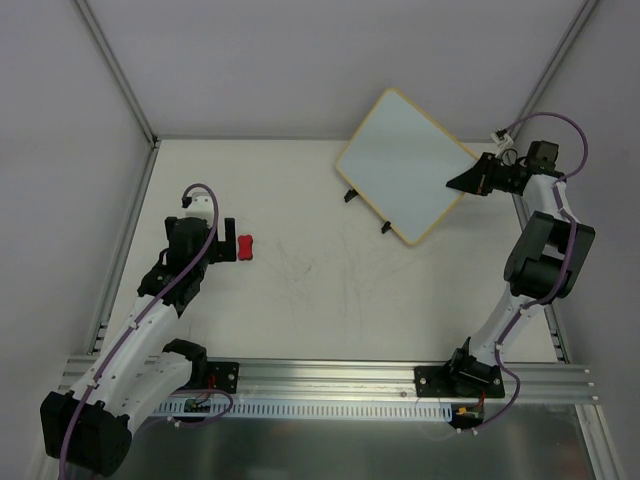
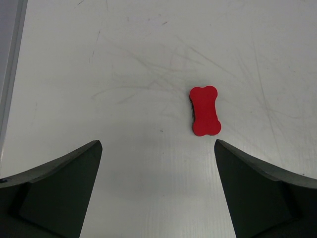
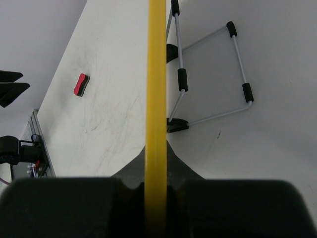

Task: Erase the whiteboard

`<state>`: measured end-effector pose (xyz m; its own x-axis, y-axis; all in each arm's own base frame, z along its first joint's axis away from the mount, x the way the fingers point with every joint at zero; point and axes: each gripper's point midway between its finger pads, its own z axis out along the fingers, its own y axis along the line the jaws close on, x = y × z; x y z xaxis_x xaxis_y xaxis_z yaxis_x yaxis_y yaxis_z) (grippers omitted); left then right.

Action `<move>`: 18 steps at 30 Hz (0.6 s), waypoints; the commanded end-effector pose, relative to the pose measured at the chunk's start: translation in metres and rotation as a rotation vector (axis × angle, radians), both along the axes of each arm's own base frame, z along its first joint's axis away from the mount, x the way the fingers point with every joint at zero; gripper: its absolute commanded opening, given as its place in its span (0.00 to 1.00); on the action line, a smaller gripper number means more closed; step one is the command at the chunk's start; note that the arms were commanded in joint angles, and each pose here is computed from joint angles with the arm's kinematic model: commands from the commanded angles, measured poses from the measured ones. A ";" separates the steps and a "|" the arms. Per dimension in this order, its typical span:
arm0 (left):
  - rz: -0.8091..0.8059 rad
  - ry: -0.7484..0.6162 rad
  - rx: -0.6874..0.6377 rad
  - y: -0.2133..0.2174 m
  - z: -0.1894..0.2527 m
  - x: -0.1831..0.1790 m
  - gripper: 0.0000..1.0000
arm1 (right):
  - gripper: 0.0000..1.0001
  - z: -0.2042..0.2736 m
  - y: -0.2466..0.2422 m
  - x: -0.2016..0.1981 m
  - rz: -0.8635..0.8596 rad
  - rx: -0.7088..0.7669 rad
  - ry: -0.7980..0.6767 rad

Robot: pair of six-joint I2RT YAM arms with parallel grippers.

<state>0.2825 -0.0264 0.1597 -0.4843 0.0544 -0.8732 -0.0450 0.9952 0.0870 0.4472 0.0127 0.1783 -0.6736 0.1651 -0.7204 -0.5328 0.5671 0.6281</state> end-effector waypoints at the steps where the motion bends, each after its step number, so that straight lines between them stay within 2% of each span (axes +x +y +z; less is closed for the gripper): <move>1: 0.006 -0.024 0.025 0.004 0.004 0.004 0.99 | 0.00 0.042 0.004 -0.002 0.083 0.046 -0.169; 7: 0.005 -0.019 0.028 0.004 0.002 0.004 0.99 | 0.00 0.039 0.001 -0.002 0.072 -0.002 -0.156; 8: 0.005 -0.020 0.028 0.004 0.003 0.004 0.99 | 0.00 0.033 0.004 -0.012 0.073 -0.003 -0.091; 9: 0.005 -0.020 0.028 0.004 0.003 0.004 0.99 | 0.00 0.034 0.006 -0.010 0.104 -0.066 -0.141; 10: 0.001 -0.018 0.026 0.003 0.002 0.004 0.99 | 0.00 0.030 0.007 -0.013 0.115 -0.099 -0.130; 16: 0.000 -0.021 0.027 0.003 0.003 0.004 0.99 | 0.00 0.018 0.010 -0.016 0.131 -0.066 -0.073; 18: 0.001 -0.027 0.026 0.003 0.005 0.004 0.99 | 0.05 0.018 0.011 -0.016 0.132 -0.058 -0.071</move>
<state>0.2825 -0.0258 0.1595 -0.4856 0.0709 -0.8713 -0.0370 0.9941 0.1015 0.4322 0.0157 0.1796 -0.6797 0.0449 -0.7322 -0.5800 0.5781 0.5739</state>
